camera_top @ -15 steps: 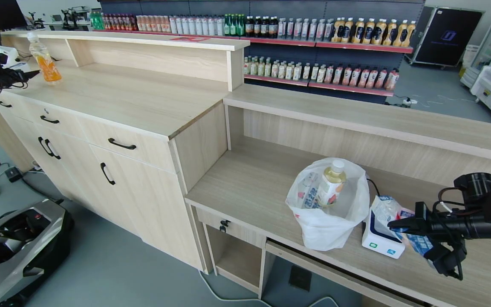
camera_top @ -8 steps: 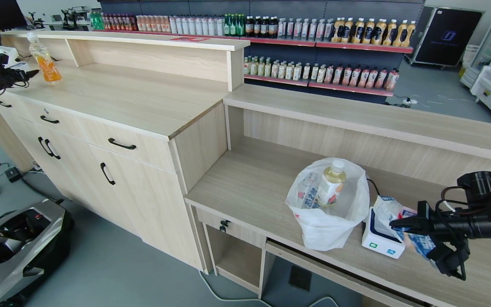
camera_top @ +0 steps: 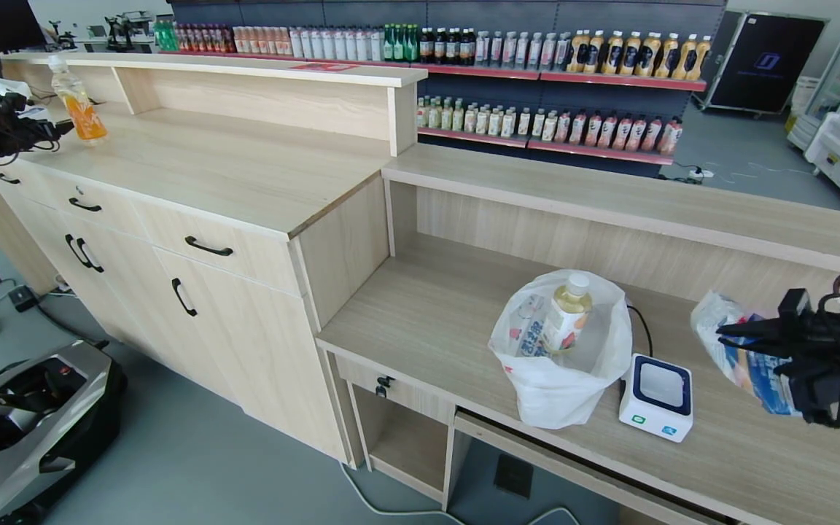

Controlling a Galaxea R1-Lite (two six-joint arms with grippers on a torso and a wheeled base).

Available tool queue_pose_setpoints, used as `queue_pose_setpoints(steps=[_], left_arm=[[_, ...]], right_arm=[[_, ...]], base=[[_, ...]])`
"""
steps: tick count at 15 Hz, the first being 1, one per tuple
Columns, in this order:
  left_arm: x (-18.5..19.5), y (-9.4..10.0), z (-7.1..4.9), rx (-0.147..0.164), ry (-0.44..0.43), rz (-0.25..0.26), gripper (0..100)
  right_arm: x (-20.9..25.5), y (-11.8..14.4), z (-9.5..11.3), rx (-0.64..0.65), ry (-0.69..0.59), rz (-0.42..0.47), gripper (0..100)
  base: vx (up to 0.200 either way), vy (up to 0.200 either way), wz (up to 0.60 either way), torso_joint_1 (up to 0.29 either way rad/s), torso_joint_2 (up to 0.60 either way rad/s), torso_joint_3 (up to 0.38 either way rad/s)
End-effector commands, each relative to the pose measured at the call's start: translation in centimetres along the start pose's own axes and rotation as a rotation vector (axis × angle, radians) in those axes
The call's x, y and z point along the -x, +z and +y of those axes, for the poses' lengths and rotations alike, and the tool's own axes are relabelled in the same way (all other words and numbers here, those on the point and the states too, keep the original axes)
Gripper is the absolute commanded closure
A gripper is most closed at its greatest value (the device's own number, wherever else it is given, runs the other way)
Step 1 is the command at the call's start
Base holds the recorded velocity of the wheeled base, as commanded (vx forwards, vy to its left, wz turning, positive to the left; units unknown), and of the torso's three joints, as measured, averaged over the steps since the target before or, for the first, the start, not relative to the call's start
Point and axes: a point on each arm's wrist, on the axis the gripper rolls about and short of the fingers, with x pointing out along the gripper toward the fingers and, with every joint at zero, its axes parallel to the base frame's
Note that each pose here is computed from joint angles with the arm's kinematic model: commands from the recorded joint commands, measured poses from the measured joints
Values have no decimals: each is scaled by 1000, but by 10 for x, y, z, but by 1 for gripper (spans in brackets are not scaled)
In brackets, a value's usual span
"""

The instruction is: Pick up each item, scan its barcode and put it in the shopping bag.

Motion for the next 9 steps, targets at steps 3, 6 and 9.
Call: queue_pose_setpoints(steps=[3, 6, 9], left_arm=[[0, 0, 0, 0, 0, 0, 0], [0, 0, 0, 0, 0, 0, 0], [0, 0, 0, 0, 0, 0, 0]], right_arm=[[100, 40, -65, -555, -249, 212, 100], [138, 35, -36, -1121, -362, 410, 100], [159, 40, -6, -1446, -448, 558, 100]], base=[[0, 0, 0, 0, 0, 0], [0, 0, 0, 0, 0, 0], [0, 0, 0, 0, 0, 0]])
